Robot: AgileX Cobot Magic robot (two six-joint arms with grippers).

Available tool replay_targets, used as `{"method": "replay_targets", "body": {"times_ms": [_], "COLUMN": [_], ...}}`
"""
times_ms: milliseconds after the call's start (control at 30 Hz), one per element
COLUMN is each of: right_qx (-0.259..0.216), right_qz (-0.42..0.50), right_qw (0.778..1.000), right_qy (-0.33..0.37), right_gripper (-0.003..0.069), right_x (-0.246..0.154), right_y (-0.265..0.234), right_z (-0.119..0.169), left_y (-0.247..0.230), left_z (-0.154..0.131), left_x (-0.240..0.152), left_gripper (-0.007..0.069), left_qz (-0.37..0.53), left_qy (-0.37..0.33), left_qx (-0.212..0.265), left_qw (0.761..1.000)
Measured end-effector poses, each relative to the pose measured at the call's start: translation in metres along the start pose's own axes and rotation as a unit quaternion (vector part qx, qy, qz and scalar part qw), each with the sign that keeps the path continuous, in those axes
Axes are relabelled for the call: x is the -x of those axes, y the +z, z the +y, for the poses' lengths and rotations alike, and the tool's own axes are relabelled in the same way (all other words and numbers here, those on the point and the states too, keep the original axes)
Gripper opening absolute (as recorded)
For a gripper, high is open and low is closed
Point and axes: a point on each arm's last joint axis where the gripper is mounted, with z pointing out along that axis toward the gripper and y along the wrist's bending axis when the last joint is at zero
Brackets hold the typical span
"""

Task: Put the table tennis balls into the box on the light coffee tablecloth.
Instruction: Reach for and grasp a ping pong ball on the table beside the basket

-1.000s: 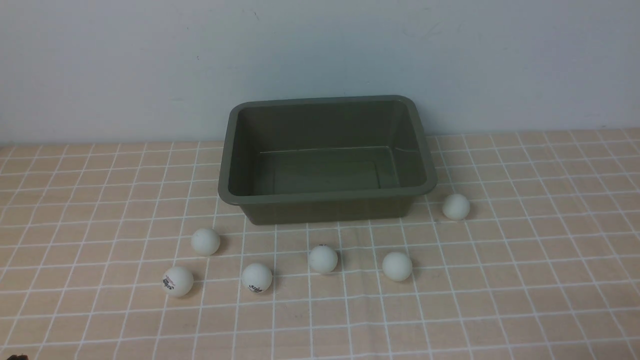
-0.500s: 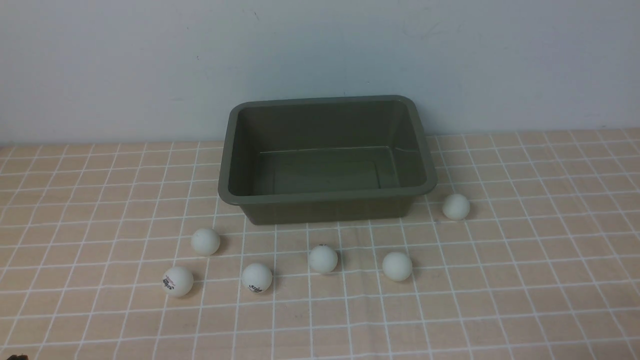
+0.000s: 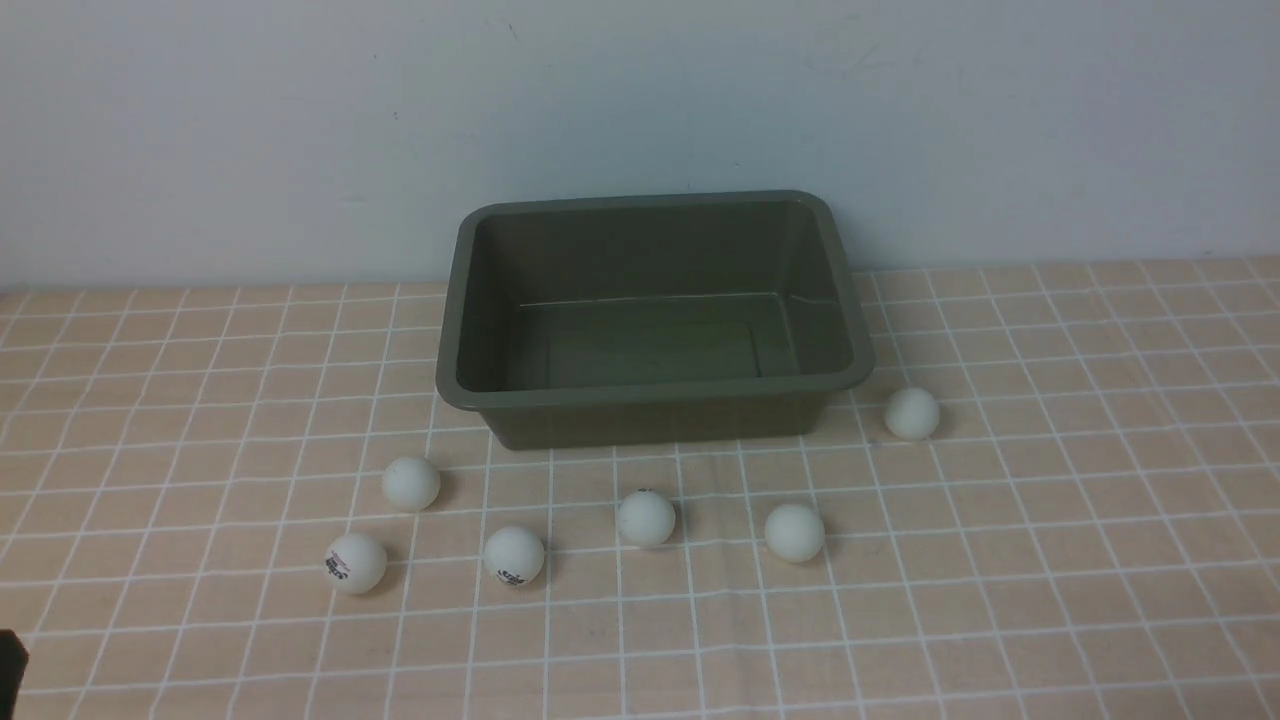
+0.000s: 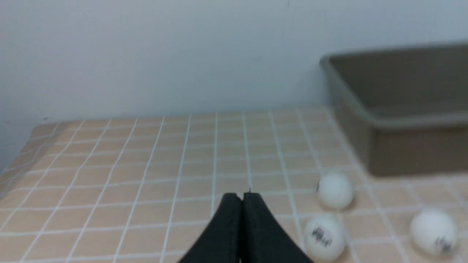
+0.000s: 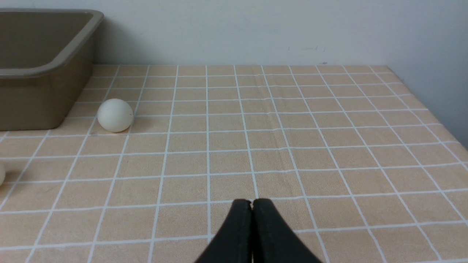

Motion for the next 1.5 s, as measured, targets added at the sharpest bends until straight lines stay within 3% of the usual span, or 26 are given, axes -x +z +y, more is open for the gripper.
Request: {"method": "replay_targets", "body": {"times_ms": [333,700,833,967,1167,1500], "right_qx": [0.0,0.0,0.0,0.0,0.0,0.0], "right_qz": [0.0,0.0,0.0,0.0,0.0,0.0], "right_qw": [1.0,1.0,1.0,1.0,1.0,1.0], "right_qy": [0.0,0.0,0.0,0.0,0.0,0.0], "right_gripper": [-0.0014,-0.0014,-0.0014,-0.0014,-0.0014,-0.0014], "right_x": [0.0,0.0,0.0,0.0,0.0,0.0], "right_y": [0.0,0.0,0.0,0.0,0.0,0.0], "right_z": [0.0,0.0,0.0,0.0,0.0,0.0], "left_y": [-0.003,-0.005,-0.005,-0.003,-0.006,0.009], "left_z": [-0.002,-0.003,-0.003,-0.003,-0.002,-0.015], "left_x": [0.024,0.029,0.029,0.022,0.036,0.078], "left_gripper": [-0.0069,-0.0069,-0.0069,-0.0068,-0.0065,-0.0055], "left_qz": [-0.134,-0.162,-0.159,-0.107,0.009,0.114], "left_qy": [-0.085,-0.1,-0.142,-0.19,-0.209,-0.109], "left_qx": [-0.025,-0.032,-0.039,-0.035,-0.009,-0.06], "left_qw": [0.987,0.981,0.976,0.975,0.978,0.986]}}
